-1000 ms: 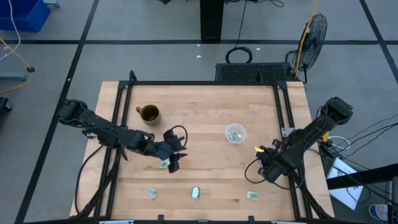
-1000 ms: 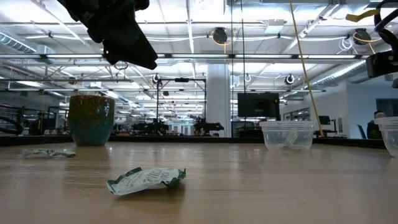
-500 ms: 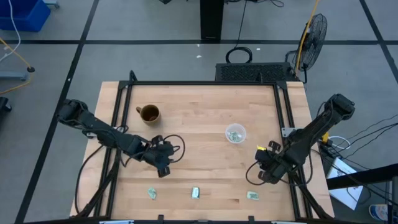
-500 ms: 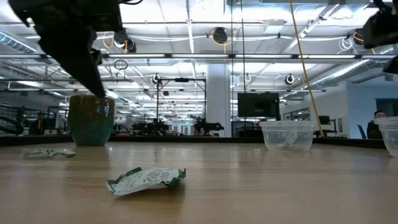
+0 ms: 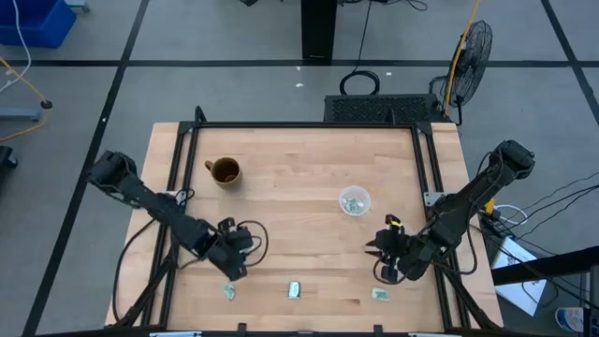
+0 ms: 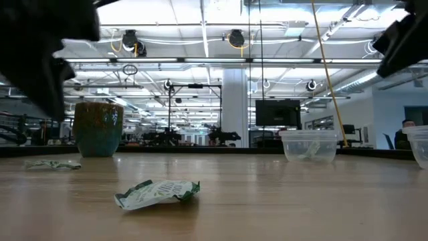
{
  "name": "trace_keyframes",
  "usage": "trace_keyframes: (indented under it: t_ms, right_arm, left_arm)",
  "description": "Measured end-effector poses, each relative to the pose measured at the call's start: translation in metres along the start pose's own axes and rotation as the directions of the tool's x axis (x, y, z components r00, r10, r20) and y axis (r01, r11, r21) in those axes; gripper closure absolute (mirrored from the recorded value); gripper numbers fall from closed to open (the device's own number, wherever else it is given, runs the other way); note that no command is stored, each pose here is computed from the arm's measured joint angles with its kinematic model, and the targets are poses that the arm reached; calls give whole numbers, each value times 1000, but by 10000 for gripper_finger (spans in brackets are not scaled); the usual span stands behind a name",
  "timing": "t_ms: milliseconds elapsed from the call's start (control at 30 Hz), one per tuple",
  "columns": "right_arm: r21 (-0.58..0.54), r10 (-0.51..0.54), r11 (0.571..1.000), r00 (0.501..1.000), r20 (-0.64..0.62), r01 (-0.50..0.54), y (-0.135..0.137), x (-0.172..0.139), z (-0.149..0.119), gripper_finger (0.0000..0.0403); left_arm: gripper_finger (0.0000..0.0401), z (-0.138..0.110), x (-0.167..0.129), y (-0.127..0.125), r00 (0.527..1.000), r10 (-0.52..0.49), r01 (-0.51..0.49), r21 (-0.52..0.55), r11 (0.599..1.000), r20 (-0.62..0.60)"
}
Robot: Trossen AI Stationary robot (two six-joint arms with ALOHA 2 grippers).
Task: Pick and place items into bin
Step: Put the white stevia packet into the top transparent bin
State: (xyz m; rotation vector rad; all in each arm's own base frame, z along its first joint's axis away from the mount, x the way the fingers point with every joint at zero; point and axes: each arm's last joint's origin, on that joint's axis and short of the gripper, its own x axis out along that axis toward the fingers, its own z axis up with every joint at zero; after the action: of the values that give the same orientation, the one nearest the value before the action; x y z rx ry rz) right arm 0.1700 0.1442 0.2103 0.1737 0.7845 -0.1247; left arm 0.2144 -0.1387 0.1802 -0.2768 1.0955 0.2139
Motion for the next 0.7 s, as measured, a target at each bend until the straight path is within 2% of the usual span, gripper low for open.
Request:
trace_keyframes:
  t_ms: [133, 300, 400, 700]
  right_arm:
    - [-54, 39, 998, 999, 37, -37, 4, 0, 4, 312]
    - [-59, 58, 997, 997, 57, -55, 6, 0, 6, 312]
    - [-58, 60, 997, 997, 58, -56, 6, 0, 6, 312]
    - [-57, 61, 997, 996, 59, -57, 7, 0, 6, 312]
  left_arm:
    - [268, -21, 14, -1, 1000, 16, -16, 3, 1000, -27]
    - [268, -38, 29, 5, 996, 83, -83, -27, 996, -35]
    - [267, -42, 35, 8, 993, 114, -114, -8, 993, -37]
    - [268, -39, 38, 5, 993, 113, -114, 24, 993, 26]
